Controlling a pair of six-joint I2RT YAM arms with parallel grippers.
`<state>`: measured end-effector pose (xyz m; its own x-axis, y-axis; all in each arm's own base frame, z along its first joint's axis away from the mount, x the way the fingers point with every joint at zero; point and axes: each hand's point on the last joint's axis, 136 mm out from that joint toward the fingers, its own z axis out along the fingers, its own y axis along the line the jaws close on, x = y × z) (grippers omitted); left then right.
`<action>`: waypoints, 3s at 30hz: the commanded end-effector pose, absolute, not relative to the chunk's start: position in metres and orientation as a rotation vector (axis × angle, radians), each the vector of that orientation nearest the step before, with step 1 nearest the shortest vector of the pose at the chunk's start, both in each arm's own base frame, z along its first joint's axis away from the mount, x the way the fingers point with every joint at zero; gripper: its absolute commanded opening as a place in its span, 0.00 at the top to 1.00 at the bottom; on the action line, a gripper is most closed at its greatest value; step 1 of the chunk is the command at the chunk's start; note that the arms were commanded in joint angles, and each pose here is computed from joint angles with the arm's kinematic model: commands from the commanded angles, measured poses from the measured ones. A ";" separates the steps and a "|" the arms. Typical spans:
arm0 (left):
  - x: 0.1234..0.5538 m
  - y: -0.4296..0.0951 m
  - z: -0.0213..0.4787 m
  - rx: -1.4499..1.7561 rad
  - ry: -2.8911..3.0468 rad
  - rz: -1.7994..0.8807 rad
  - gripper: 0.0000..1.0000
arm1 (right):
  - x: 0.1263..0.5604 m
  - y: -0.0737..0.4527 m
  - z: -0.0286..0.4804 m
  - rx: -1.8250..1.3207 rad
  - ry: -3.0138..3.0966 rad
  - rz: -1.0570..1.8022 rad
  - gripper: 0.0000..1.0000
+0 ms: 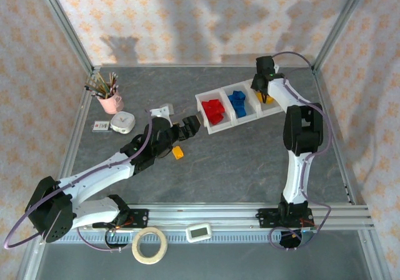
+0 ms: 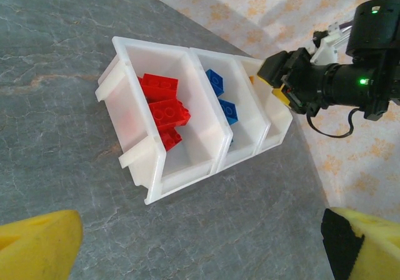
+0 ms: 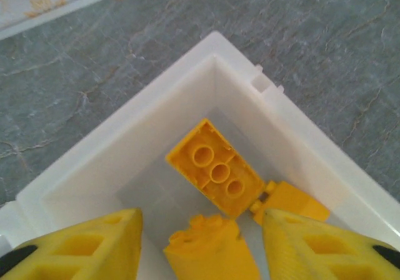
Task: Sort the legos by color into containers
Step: Place the lego in the container, then pick up the lego from the center of the table.
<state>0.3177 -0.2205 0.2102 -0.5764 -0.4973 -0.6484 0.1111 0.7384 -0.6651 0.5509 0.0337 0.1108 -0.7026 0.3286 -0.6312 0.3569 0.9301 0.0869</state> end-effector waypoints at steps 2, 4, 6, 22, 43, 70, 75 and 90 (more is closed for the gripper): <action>0.321 -0.222 0.236 -0.267 1.966 -0.851 0.01 | 0.551 0.034 0.149 0.476 2.349 -0.041 0.41; 0.321 -0.218 0.237 -0.273 1.964 -0.831 0.01 | 0.544 0.042 0.160 0.460 2.336 -0.006 0.40; 0.319 -0.211 0.238 -0.282 1.960 -0.805 0.01 | 0.534 0.055 0.167 0.434 2.335 0.030 0.40; 0.268 -0.126 0.225 -0.471 1.964 -0.622 0.01 | 0.387 0.243 0.168 -0.085 2.409 0.331 0.30; 0.222 -0.065 0.206 -0.657 1.938 -0.531 0.01 | 0.263 0.424 0.087 -0.566 2.512 0.539 0.20; 0.224 -0.068 0.199 -0.671 1.929 -0.552 0.01 | 0.284 0.408 0.036 -0.593 2.528 0.230 0.64; 0.225 -0.071 0.203 -0.661 1.925 -0.571 0.01 | 0.289 0.405 0.059 -0.564 2.491 0.250 0.75; 0.255 -0.119 0.236 -0.499 1.921 -0.697 0.01 | 0.346 0.297 0.182 -0.179 2.313 0.300 0.80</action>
<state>0.2433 -0.1023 0.2060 -0.4425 -0.6089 -0.6584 -0.1373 0.7715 -0.6213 0.3341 0.3297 0.1646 -0.7115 -0.0897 -0.6969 -0.3005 0.9354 0.1863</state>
